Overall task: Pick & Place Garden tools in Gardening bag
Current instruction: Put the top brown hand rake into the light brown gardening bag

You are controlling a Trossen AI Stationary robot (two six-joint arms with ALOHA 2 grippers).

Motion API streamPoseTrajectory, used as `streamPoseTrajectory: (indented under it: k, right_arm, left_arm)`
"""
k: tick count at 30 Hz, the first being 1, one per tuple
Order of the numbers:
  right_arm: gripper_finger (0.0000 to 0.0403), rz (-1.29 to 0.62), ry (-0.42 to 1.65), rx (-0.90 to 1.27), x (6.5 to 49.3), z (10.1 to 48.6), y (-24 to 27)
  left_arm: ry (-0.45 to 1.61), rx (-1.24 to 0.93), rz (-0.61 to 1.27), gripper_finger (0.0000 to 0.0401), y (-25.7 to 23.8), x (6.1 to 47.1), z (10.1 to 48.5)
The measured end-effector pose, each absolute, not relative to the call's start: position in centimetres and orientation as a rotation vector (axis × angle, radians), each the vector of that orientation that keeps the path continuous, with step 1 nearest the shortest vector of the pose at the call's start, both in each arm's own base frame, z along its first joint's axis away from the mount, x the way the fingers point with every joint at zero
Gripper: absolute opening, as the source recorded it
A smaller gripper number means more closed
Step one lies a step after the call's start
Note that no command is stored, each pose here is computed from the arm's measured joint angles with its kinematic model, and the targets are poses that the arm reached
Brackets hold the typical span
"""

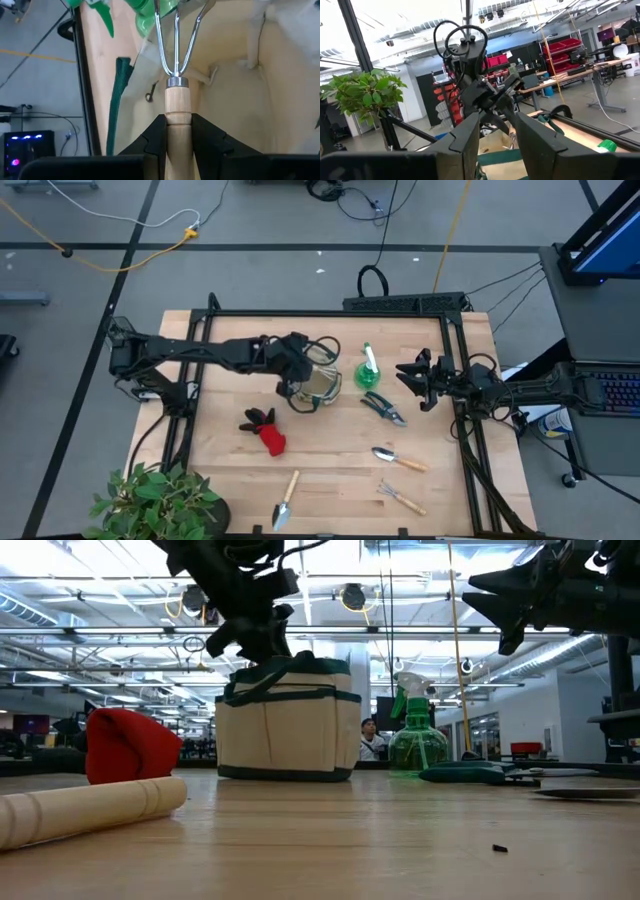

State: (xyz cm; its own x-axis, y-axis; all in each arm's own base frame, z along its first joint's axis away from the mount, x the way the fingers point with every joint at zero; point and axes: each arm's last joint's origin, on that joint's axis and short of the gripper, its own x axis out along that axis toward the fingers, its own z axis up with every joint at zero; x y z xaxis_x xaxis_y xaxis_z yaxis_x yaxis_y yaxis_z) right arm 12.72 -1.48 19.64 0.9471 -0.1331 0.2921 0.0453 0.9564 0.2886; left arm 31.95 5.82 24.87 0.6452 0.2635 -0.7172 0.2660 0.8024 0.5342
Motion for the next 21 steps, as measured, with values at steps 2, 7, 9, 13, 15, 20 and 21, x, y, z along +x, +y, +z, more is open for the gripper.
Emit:
streamPoseTrajectory:
  k: [2,7,9,13,15,20,21]
  right_arm:
    - [0.0118,-0.093,-0.313,0.280,12.7,19.6,-1.5]
    - [0.0118,-0.093,-0.319,0.276,12.7,19.7,-1.5]
    - [0.0118,-0.094,-0.318,0.270,12.7,19.7,-1.5]
    - [0.0118,-0.097,-0.317,0.254,12.7,19.7,-1.5]
    - [0.0118,-0.098,-0.309,0.254,12.8,19.6,-1.5]
    - [0.0118,-0.100,-0.294,0.255,12.8,19.5,-1.5]
    - [0.0118,-0.100,-0.294,0.255,12.9,19.4,-1.5]
  left_arm:
    - [0.946,0.649,-0.018,0.0069,6.1,31.5,24.5]
    - [1.048,0.569,-0.099,0.0069,6.5,30.6,23.4]
    - [1.046,0.558,-0.121,0.0069,6.5,30.7,23.2]
    - [0.935,0.554,-0.196,0.0069,6.4,31.8,23.1]
    - [0.917,0.536,-0.227,0.0069,6.4,32.4,22.4]
    - [0.969,0.440,-0.170,0.0086,6.8,33.2,20.5]
    - [0.979,0.419,-0.154,0.0096,6.9,33.3,20.3]
